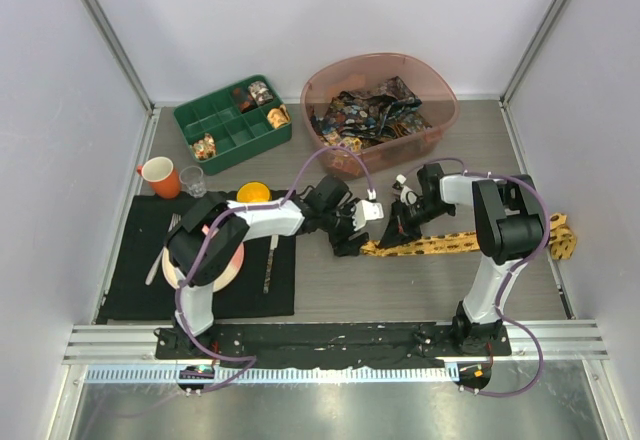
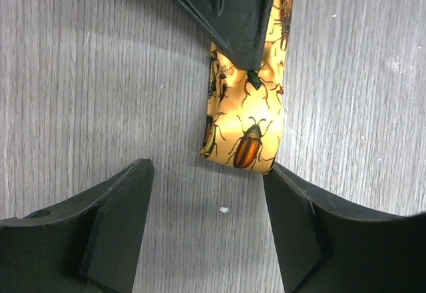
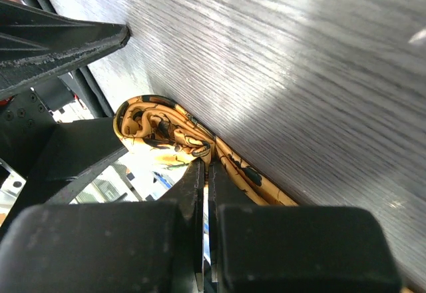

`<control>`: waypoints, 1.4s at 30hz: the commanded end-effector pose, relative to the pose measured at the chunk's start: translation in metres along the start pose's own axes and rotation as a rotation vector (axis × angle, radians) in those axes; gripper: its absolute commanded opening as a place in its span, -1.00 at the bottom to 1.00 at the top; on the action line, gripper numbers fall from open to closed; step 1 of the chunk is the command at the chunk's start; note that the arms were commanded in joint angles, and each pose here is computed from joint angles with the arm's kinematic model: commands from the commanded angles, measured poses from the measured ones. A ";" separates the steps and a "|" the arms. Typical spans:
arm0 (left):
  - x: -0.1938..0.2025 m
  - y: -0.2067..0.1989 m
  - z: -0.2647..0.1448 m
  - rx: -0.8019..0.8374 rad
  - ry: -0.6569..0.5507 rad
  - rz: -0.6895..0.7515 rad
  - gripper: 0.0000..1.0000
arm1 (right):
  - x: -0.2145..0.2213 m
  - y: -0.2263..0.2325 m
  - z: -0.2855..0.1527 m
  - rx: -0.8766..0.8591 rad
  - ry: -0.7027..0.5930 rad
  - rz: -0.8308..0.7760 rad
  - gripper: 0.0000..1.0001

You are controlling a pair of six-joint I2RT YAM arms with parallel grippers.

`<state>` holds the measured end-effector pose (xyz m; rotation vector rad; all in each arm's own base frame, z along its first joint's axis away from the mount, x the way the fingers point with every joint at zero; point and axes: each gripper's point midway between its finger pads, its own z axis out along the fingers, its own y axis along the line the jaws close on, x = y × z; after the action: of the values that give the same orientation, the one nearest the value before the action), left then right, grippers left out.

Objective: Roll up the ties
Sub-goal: Roll the tie at the center of the board.

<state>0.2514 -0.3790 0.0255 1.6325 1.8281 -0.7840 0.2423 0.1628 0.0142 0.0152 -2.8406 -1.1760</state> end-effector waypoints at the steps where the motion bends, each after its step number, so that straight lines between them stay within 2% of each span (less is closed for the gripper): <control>1: -0.015 -0.004 0.000 0.025 -0.093 0.030 0.43 | -0.005 -0.038 0.008 0.192 -0.035 -0.018 -0.99; 6: -0.013 -0.007 0.002 0.035 -0.105 0.058 0.41 | -0.008 -0.032 0.023 0.182 -0.052 -0.041 -0.99; 9: -0.009 -0.013 0.001 0.061 -0.097 0.051 0.20 | -0.010 -0.031 0.027 0.177 -0.060 -0.048 -0.99; 10: -0.008 -0.014 0.001 0.066 -0.096 0.045 0.01 | -0.010 -0.032 0.027 0.176 -0.060 -0.046 -0.99; 14: -0.017 -0.019 -0.002 0.075 -0.114 0.029 -0.21 | -0.008 -0.033 0.030 0.166 -0.061 -0.044 -0.99; 24: -0.058 -0.030 0.005 0.103 -0.196 0.049 -0.21 | 0.000 -0.042 0.031 0.193 -0.052 -0.056 -0.99; 35: -0.060 -0.030 0.021 0.093 -0.195 0.070 -0.22 | 0.002 -0.042 0.035 0.172 -0.054 -0.072 -0.99; 42: -0.065 -0.017 0.040 0.043 -0.189 0.099 -0.22 | 0.006 -0.042 0.035 0.168 -0.039 -0.065 -0.99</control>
<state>0.2355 -0.4113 0.0311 1.6070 1.7658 -0.8962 0.2416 0.1819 0.0115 0.0017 -2.8438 -1.2749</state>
